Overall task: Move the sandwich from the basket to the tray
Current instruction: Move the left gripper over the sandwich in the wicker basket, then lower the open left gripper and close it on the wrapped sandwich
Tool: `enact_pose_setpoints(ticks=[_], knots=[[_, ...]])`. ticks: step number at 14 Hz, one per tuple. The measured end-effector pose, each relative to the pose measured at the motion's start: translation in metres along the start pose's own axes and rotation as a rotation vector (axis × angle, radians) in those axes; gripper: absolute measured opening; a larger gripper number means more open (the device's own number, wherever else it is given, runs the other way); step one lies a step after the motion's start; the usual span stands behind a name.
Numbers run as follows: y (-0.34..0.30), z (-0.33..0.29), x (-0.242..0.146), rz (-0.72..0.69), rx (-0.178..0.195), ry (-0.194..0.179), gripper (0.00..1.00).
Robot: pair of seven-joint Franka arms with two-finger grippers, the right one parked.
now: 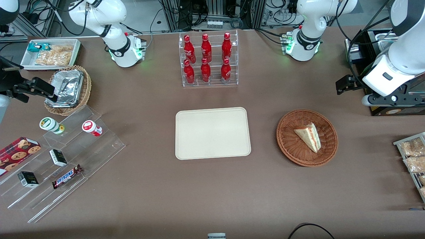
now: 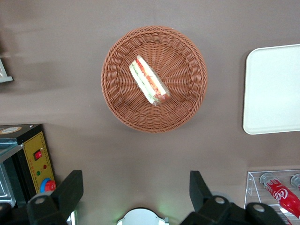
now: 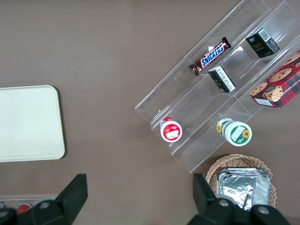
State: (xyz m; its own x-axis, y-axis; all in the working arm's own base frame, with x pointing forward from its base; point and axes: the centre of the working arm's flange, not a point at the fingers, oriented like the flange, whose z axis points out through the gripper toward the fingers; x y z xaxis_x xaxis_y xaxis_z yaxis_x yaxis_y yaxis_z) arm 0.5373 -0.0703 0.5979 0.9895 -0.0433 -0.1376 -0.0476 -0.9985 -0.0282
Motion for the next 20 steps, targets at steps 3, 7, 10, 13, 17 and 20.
enact_pose_setpoints(ticks=[3,7,10,13,17,20], knots=[[-0.001,0.001,0.000,0.002,0.000,-0.003,1.00],[0.000,0.045,0.006,0.005,0.004,-0.070,1.00],[-0.003,0.097,0.014,0.001,0.003,-0.076,1.00],[-0.005,0.155,0.019,-0.002,-0.001,-0.049,1.00],[-0.006,0.221,0.014,-0.006,-0.008,0.018,1.00],[-0.013,0.248,0.010,-0.100,-0.016,0.058,1.00]])
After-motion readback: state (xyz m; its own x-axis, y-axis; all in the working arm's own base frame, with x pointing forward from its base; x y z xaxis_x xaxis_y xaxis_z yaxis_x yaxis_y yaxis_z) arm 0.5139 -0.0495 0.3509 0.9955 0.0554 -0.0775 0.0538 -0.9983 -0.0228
